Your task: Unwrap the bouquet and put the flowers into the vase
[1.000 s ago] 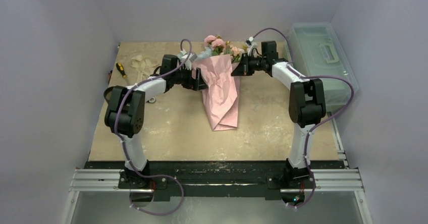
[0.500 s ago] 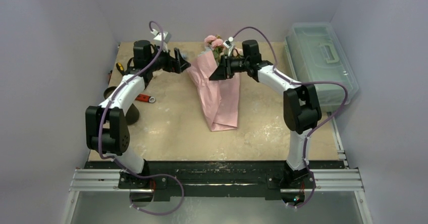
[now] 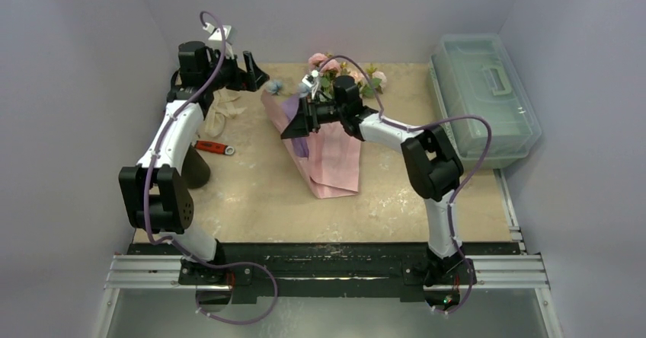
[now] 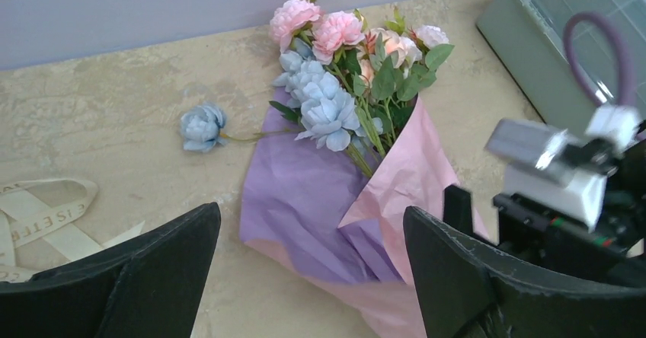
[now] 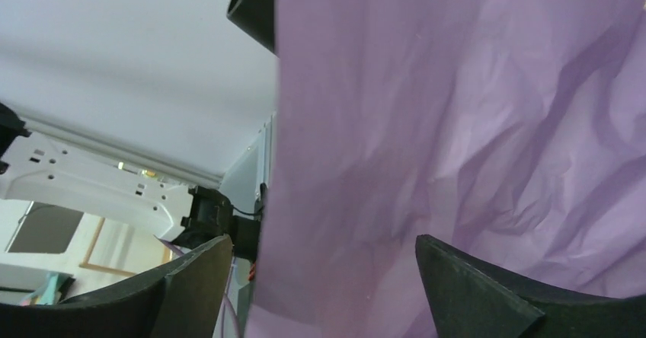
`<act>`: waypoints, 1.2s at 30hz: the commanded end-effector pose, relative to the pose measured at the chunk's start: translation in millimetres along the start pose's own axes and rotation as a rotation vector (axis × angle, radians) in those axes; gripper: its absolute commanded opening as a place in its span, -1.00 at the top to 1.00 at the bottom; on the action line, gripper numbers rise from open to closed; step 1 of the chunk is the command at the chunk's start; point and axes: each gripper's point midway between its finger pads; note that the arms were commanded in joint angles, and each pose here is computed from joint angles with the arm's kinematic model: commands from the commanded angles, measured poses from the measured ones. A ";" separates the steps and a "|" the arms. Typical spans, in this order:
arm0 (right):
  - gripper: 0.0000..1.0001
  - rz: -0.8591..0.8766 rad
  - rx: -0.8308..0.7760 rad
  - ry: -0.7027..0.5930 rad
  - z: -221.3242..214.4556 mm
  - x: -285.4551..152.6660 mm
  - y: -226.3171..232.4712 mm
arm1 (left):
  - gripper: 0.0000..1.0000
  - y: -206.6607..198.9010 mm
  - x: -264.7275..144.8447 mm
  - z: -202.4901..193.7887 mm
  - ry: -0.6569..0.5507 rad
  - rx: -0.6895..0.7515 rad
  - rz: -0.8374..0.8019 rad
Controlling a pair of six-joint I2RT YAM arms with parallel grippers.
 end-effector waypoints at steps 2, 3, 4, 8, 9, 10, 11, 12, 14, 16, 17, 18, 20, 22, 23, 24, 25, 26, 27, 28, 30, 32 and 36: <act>-0.96 -0.009 -0.023 -0.025 -4.0 27.9 -2.8 | -0.80 -14.5 -15.8 39.8 -0.061 0.050 0.015; -0.96 -0.015 -0.028 -0.020 -8.8 32.1 -3.8 | -0.79 -14.2 -15.3 39.8 -0.055 0.049 0.016; -0.96 -0.020 -0.035 -0.014 -13.7 36.6 -3.5 | -0.76 -12.6 -14.4 38.3 -0.047 0.050 0.020; -0.97 -0.036 -0.032 0.005 -31.7 52.9 -4.8 | -0.66 -5.1 -9.4 23.8 0.006 0.033 0.029; -0.97 -0.038 -0.022 0.010 -35.5 55.7 -6.1 | -0.61 -2.5 -6.2 15.2 0.036 0.016 0.024; -0.96 -0.038 -0.016 0.012 -37.4 57.2 -7.3 | -0.58 -1.3 -4.8 6.5 0.066 0.000 0.017; -0.96 -0.038 -0.014 0.013 -37.8 57.9 -7.5 | -0.51 0.6 -2.4 -3.3 0.097 -0.015 0.008; -0.97 -0.034 -0.015 0.014 -37.7 58.1 -5.8 | -0.45 2.2 -1.4 -14.3 0.129 -0.026 -0.002; -0.96 -0.015 -0.040 0.014 -33.0 56.3 1.0 | -0.33 9.7 -1.0 -35.5 0.185 -0.027 0.008; -0.96 -0.027 -0.067 0.017 -28.5 52.2 1.9 | -0.18 17.6 -0.4 -56.0 0.229 -0.032 0.030; -0.96 -0.037 -0.075 0.023 -28.0 50.5 1.4 | -0.10 22.3 0.0 -70.7 0.261 -0.045 0.040; -0.96 -0.043 -0.079 0.028 -27.6 49.1 1.6 | -0.03 25.9 0.3 -82.6 0.287 -0.052 0.049; -0.96 -0.049 -0.075 0.033 -26.8 45.4 1.6 | 0.09 34.5 0.0 -102.9 0.338 -0.049 0.070; -0.96 -0.056 -0.072 0.031 -24.1 40.6 2.3 | 0.20 42.0 -2.3 -118.2 0.372 -0.046 0.094; -0.96 -0.062 -0.074 0.023 -19.5 36.9 2.4 | 0.24 45.1 -3.8 -123.4 0.380 -0.028 0.096; -0.96 -0.064 -0.081 0.012 -12.3 32.8 5.4 | 0.27 47.4 -5.0 -128.2 0.389 -0.015 0.099; -0.96 -0.070 -0.081 0.000 -5.7 28.1 5.9 | 0.31 49.5 -6.5 -133.9 0.400 -0.010 0.103; -0.96 -0.078 -0.080 -0.015 2.4 22.6 6.9 | 0.34 51.6 -7.8 -138.7 0.412 -0.004 0.107; -0.96 -0.089 -0.078 -0.029 10.9 16.8 6.9 | 0.36 54.3 -9.3 -144.2 0.427 0.001 0.114; -0.96 -0.103 -0.077 -0.043 19.6 10.0 5.7 | 0.38 57.7 -11.3 -149.7 0.444 0.008 0.125; -0.96 -0.152 -0.072 -0.067 35.1 -5.3 -1.8 | 0.39 63.0 -13.7 -159.2 0.472 0.029 0.131; -0.93 -0.220 -0.074 -0.075 46.5 -20.2 -14.1 | 0.39 67.8 -15.2 -168.1 0.498 0.062 0.135; -0.89 -0.379 -0.086 -0.035 50.1 -42.6 -44.1 | 0.40 75.2 -16.7 -189.8 0.557 0.105 0.126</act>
Point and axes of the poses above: each gripper's point midway between its finger pads, its own x axis out along the fingers, its own y axis along the line the jaws close on, z = x × y, and after that the axes turned 13 degrees about -x, right-handed
